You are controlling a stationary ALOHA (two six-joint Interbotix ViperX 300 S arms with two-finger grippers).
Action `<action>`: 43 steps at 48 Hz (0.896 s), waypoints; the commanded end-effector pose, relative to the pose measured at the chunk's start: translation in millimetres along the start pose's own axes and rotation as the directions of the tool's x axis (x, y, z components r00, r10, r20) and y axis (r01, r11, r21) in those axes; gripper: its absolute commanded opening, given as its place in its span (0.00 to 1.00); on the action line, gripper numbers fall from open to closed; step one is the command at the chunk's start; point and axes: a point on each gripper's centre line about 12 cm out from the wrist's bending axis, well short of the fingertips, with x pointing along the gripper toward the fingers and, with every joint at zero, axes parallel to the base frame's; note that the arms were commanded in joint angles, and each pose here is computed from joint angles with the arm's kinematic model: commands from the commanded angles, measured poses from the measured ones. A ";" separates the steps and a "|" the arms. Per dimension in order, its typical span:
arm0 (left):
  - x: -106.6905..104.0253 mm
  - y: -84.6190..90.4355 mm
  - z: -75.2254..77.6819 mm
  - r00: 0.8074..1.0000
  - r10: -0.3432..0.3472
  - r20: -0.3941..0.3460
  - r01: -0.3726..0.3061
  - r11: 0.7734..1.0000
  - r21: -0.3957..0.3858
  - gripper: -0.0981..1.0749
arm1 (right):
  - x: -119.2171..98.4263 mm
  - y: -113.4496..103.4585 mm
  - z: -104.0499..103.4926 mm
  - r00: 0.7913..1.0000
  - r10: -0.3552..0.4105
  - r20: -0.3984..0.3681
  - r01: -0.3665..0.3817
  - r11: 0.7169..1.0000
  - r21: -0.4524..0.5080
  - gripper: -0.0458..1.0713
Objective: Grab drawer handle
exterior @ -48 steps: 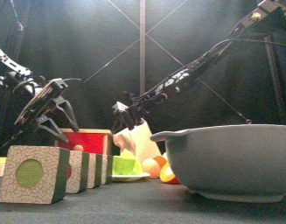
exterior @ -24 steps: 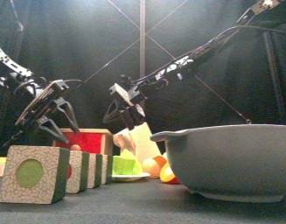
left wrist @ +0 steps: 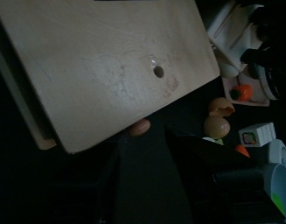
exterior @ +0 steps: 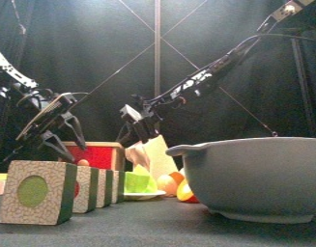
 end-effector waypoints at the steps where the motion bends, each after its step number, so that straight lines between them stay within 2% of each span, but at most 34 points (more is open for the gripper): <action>1: 4.5 -8.2 7.2 1.000 -0.011 0.017 0.011 1.000 -0.001 0.76 | -7.6 3.5 14.7 0.999 0.011 0.032 -0.011 1.000 -0.001 0.08; 6: 7.4 -12.0 11.2 1.000 -0.014 0.027 0.014 1.000 -0.006 0.76 | -7.6 4.5 14.5 0.999 0.014 0.032 -0.014 1.000 -0.004 0.08; 16: 13.7 -6.2 14.5 0.999 0.026 0.033 -0.023 0.997 -0.073 0.75 | -7.6 3.5 14.2 0.999 0.012 0.031 -0.012 1.000 -0.005 0.08; 26: 21.1 -9.5 17.3 0.999 0.033 0.040 -0.030 0.997 -0.071 0.73 | -7.5 2.7 10.2 1.000 0.008 0.022 -0.008 1.000 -0.007 0.08; 36: 21.3 -8.1 13.1 0.999 0.038 0.024 -0.036 0.997 -0.072 0.53 | -7.5 2.4 9.6 1.000 0.008 0.020 -0.008 1.000 -0.003 0.08; 43: 21.3 -8.0 12.9 0.999 0.038 0.022 -0.036 0.997 -0.073 0.52 | -7.5 3.2 9.3 1.000 0.009 0.020 -0.009 1.000 -0.003 0.08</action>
